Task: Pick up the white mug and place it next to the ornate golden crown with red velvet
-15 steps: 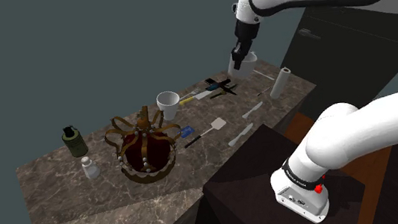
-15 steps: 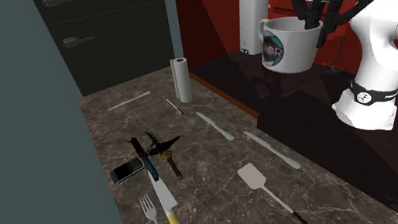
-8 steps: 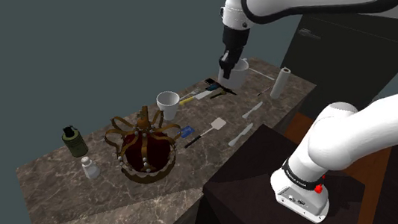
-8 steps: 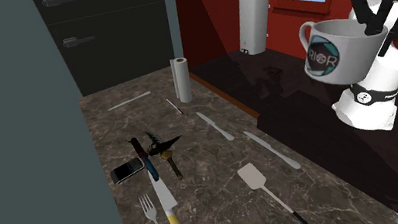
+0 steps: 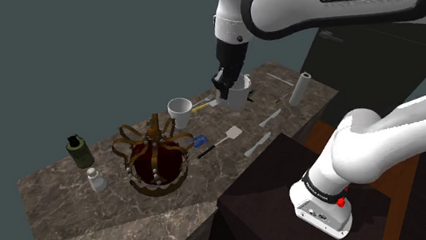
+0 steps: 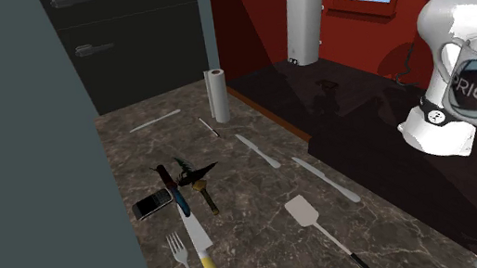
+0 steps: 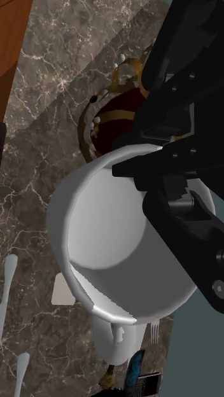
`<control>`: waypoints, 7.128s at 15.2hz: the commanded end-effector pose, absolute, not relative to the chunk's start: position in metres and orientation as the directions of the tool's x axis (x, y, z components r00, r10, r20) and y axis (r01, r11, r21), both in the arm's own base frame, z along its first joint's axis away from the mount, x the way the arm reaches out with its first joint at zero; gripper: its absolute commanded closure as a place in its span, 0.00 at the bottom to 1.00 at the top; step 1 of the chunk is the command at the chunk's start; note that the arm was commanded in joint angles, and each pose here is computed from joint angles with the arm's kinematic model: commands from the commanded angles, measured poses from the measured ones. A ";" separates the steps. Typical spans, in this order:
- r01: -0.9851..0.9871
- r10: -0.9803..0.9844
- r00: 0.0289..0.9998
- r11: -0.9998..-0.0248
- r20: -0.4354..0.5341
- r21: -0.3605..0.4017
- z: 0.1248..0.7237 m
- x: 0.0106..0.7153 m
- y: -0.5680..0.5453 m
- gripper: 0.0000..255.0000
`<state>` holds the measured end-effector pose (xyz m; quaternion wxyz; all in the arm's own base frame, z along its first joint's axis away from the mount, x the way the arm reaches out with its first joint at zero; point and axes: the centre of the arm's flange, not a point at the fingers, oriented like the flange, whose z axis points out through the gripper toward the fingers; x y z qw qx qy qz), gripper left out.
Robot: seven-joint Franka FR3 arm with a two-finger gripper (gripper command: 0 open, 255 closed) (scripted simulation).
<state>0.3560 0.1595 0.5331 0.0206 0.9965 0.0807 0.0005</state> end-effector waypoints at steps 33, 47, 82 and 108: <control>0.159 0.159 0.987 -0.986 -0.002 0.041 0.488 0.314 0.493 1.00; 0.159 0.159 0.987 -0.986 -0.002 0.041 0.414 0.314 0.493 1.00; 0.159 0.159 0.987 -0.986 -0.002 0.041 0.229 0.314 0.493 1.00; 0.159 0.159 0.987 -0.986 -0.002 0.041 0.202 0.314 0.494 0.00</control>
